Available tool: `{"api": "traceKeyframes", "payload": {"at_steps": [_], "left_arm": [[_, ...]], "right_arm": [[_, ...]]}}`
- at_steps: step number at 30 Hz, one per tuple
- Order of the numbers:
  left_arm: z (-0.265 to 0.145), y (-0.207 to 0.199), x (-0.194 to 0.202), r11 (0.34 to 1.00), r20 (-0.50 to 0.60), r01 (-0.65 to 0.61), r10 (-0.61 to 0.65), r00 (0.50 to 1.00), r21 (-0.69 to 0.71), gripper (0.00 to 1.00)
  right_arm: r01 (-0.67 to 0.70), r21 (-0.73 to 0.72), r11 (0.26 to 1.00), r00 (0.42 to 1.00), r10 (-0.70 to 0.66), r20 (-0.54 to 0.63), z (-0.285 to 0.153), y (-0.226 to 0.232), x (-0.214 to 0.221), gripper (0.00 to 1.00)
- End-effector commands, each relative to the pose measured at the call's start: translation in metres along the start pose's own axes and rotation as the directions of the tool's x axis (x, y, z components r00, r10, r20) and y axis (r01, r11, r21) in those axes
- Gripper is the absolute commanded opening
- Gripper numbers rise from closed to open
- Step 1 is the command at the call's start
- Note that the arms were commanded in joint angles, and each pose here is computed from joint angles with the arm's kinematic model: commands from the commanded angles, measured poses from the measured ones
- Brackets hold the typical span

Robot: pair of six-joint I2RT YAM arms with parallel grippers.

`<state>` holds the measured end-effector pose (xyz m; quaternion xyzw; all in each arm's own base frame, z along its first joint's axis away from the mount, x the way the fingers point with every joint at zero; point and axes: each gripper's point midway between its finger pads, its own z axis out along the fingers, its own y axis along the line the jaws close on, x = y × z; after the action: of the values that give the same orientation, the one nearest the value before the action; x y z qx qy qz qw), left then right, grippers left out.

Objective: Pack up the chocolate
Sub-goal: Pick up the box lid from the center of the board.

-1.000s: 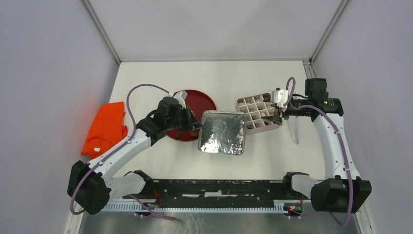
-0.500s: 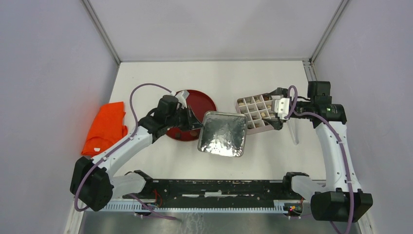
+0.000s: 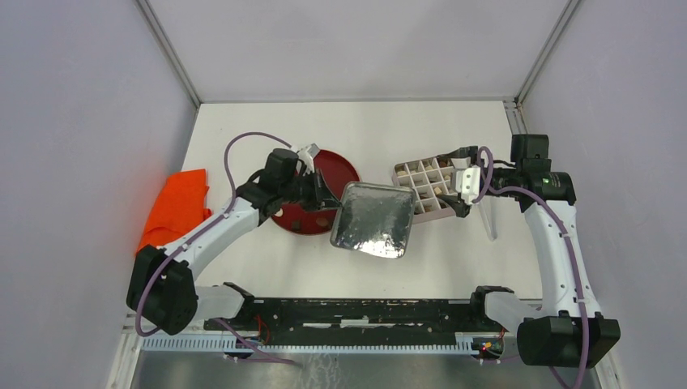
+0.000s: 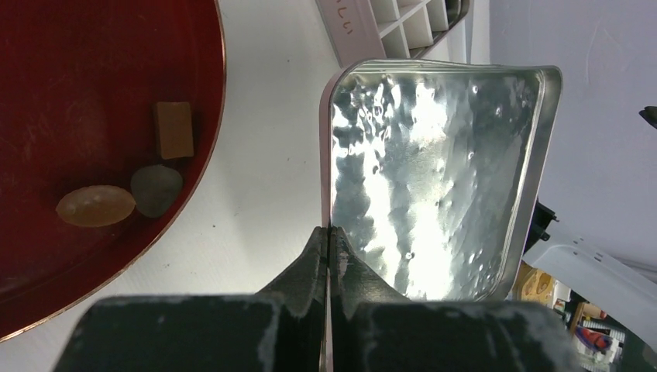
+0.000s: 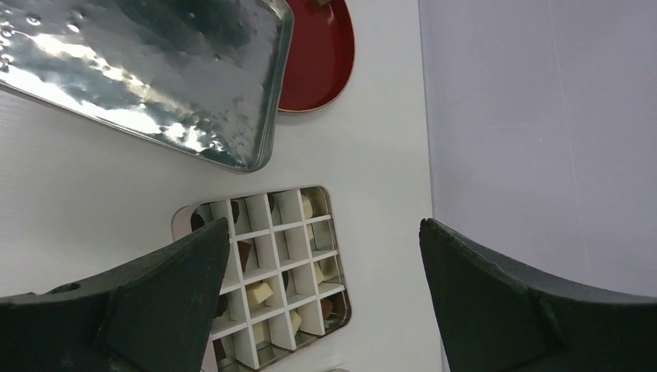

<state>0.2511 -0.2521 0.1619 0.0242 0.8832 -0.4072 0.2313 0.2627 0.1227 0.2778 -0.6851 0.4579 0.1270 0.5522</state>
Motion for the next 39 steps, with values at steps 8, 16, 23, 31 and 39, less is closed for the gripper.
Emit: {"api": "traceKeyframes", "payload": {"at_steps": [8, 16, 23, 31, 39], "left_arm": [[-0.002, -0.035, -0.019, 0.988, -0.009, -0.071, 0.073, 0.997, 0.139, 0.02], [0.002, -0.038, -0.018, 0.986, -0.053, -0.071, 0.080, 0.995, 0.153, 0.02], [0.007, -0.039, -0.019, 0.984, -0.106, -0.064, 0.082, 0.991, 0.168, 0.02], [0.020, -0.041, -0.025, 0.981, -0.167, -0.048, 0.080, 0.983, 0.186, 0.02], [0.032, -0.044, -0.034, 0.978, -0.223, -0.012, 0.060, 0.973, 0.209, 0.02]], "right_arm": [[0.151, 0.005, 0.989, 0.988, -0.151, 0.034, -0.004, -0.010, -0.019, 0.98], [0.276, -0.008, 0.961, 0.954, -0.273, 0.119, 0.001, -0.006, -0.033, 0.98], [0.353, -0.031, 0.935, 0.934, -0.350, 0.076, 0.005, -0.007, -0.027, 0.98], [0.470, -0.165, 0.867, 0.883, -0.462, 0.085, 0.016, 0.021, -0.024, 0.98], [0.504, -0.288, 0.814, 0.859, -0.509, 0.064, 0.019, 0.064, -0.005, 0.98]]}}
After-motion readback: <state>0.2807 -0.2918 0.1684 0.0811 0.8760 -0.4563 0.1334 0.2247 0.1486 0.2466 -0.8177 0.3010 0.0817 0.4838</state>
